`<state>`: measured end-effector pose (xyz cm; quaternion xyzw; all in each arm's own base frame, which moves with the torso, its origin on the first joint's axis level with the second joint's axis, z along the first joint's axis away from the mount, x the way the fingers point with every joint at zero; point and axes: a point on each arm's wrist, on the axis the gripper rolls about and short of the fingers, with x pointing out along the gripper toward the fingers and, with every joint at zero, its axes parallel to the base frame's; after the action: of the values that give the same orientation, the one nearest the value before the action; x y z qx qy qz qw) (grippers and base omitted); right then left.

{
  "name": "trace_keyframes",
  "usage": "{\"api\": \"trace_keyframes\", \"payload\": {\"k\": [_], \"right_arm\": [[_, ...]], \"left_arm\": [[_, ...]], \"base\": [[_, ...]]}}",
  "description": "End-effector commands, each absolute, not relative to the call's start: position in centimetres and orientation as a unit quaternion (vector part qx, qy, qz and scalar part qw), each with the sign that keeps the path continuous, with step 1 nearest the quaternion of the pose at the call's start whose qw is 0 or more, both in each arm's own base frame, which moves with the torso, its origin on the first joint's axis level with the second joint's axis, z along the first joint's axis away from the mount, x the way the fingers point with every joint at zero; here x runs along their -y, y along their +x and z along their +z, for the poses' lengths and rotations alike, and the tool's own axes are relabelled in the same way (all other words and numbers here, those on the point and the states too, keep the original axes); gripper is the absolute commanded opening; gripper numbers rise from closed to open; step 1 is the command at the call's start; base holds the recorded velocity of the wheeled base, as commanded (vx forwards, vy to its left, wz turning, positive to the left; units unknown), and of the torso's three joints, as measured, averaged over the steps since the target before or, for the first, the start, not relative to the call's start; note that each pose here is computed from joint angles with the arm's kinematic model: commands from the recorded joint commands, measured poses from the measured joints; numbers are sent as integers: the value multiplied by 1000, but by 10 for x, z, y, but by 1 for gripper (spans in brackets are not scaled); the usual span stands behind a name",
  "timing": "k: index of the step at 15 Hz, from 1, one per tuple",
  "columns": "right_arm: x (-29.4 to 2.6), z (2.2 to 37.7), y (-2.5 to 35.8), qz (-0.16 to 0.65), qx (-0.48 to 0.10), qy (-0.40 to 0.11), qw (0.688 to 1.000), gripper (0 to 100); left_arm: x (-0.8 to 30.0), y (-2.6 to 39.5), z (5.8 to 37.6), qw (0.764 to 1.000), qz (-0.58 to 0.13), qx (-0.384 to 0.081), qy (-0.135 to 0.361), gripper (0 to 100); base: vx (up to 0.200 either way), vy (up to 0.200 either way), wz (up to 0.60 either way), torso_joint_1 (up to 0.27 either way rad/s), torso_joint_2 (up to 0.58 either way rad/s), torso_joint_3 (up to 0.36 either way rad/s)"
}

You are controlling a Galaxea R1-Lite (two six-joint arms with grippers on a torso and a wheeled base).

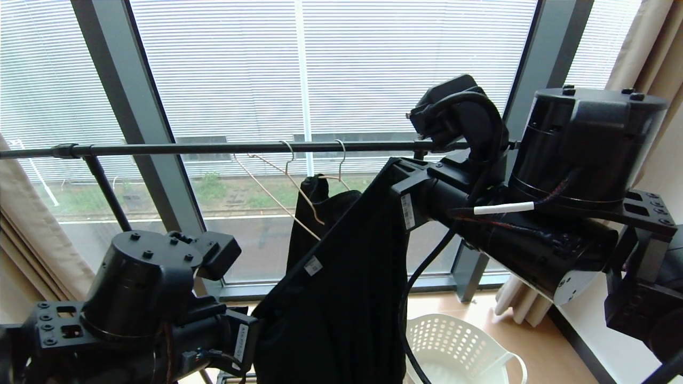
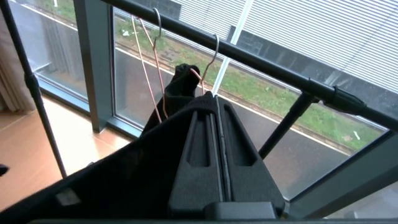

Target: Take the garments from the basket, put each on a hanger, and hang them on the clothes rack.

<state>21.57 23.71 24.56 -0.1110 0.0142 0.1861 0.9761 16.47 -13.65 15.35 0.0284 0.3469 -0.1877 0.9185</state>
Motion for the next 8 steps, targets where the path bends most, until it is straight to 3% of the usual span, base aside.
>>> {"api": "trace_keyframes", "payload": {"k": [1,5,8], "right_arm": [[-240,240,221,172,-22,-117,978,0],[-240,235,221,167,-29,-125,978,0],[-238,223,214,176,-53,-162,969,0]], "left_arm": [[127,154,171,928,-195,-317,12,0],[124,152,194,934,-196,-300,2,0],[123,166,225,936,-179,-303,-2,0]], "base": [[0,0,0,0,0,0],[0,0,0,0,0,0],[0,0,0,0,0,0]]}}
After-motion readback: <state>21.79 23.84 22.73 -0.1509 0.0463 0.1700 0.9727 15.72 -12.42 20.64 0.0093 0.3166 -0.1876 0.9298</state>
